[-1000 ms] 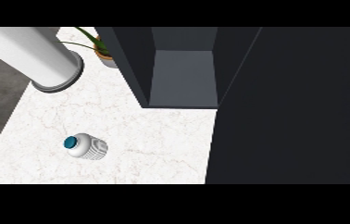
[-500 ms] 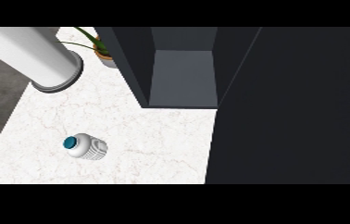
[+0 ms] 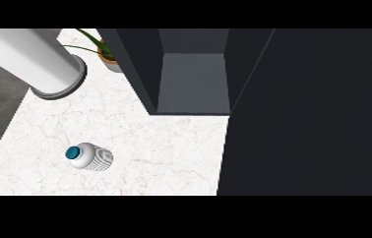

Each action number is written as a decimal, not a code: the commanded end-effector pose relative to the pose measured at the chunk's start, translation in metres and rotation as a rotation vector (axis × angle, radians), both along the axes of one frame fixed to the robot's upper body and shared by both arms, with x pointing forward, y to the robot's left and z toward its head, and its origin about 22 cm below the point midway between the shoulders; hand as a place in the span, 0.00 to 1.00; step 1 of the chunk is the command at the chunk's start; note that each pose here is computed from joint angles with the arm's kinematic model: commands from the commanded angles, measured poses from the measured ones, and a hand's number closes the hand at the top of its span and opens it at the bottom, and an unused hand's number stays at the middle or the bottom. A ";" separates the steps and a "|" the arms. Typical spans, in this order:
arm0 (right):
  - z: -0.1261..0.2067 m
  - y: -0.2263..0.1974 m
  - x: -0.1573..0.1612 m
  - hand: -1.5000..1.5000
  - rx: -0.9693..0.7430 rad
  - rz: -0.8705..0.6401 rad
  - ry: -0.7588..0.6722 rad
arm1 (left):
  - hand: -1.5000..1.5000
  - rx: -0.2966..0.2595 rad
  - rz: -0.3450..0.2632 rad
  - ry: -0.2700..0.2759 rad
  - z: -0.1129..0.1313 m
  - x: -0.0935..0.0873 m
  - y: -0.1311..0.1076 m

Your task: Pick up the bottled water, place it into the cabinet and close the cabinet

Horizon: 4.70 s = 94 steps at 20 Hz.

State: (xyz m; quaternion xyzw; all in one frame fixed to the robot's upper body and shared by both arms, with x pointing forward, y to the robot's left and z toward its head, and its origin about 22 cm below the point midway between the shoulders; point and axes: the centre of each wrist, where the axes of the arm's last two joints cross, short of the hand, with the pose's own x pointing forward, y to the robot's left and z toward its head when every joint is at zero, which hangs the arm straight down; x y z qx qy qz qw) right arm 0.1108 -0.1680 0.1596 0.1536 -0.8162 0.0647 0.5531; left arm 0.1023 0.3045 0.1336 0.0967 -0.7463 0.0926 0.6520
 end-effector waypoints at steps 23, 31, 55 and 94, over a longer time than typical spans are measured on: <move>0.022 0.016 -0.012 0.00 -0.034 -0.052 -0.062 | 0.00 0.016 -0.012 0.018 -0.082 0.065 0.008; 0.012 0.003 -0.013 0.00 -0.077 -0.051 -0.071 | 0.00 0.040 -0.034 0.049 -0.151 0.059 0.001; 0.016 0.010 -0.011 0.00 -0.068 -0.060 -0.076 | 0.00 0.002 -0.025 0.090 -0.240 0.094 -0.009; 0.021 0.002 -0.037 0.00 -0.086 -0.055 -0.055 | 1.00 -0.279 -0.157 -0.046 -0.276 0.100 -0.041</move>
